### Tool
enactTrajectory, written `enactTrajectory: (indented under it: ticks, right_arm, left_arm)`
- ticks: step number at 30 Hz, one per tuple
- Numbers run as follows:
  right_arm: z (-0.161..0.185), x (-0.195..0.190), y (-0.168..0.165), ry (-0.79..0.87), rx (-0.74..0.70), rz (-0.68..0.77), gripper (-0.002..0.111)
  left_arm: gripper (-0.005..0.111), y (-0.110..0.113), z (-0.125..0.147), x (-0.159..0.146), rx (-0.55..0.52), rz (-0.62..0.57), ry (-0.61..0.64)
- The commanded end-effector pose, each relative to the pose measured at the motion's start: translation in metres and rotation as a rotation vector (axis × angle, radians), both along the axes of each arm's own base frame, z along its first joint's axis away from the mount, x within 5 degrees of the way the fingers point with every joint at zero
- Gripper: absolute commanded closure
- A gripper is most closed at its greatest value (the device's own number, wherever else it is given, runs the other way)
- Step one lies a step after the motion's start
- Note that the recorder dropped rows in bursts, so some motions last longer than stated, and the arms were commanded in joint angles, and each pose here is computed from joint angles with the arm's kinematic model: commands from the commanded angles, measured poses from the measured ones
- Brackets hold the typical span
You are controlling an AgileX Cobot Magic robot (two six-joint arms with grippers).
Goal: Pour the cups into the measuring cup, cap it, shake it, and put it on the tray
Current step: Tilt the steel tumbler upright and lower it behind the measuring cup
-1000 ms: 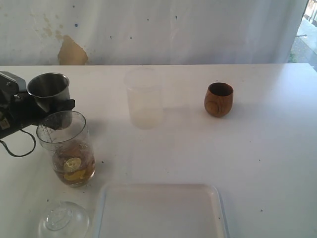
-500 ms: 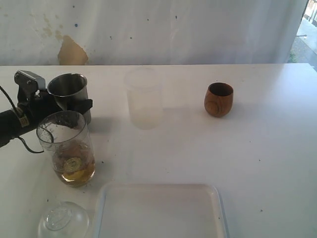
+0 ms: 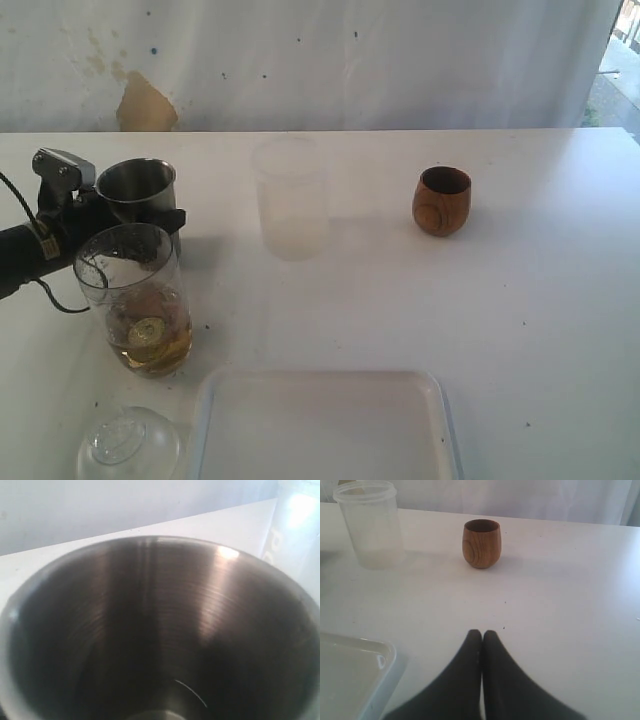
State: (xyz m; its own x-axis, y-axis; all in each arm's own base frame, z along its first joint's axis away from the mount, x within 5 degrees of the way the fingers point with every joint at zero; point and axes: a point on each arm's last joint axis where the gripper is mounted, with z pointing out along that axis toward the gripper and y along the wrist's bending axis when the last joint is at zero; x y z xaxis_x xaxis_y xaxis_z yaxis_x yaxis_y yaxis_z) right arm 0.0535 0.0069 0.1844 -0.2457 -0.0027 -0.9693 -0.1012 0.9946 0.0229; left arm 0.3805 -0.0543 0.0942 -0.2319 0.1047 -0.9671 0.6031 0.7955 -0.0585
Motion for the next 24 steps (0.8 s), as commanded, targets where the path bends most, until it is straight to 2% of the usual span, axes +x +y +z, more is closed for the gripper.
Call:
enactTrajectory:
  ticks: [1, 7, 13, 24]
  right_arm:
    - [-0.001, 0.000, 0.000, -0.001, -0.001, -0.006, 0.108]
    - [-0.001, 0.000, 0.000, 0.000, 0.001, -0.005, 0.108]
    - [-0.001, 0.000, 0.000, 0.000, 0.001, -0.005, 0.108]
    - [-0.001, 0.000, 0.000, 0.000, 0.001, -0.005, 0.108]
  left_arm:
    - [0.003, -0.001, 0.005, 0.002, -0.026, 0.009, -0.021]
    - [0.002, -0.002, 0.007, 0.002, -0.046, 0.003, -0.022]
    - [0.002, -0.004, 0.016, 0.001, -0.119, -0.026, -0.101]
    - [0.002, -0.003, 0.017, 0.003, -0.132, -0.001, -0.108]
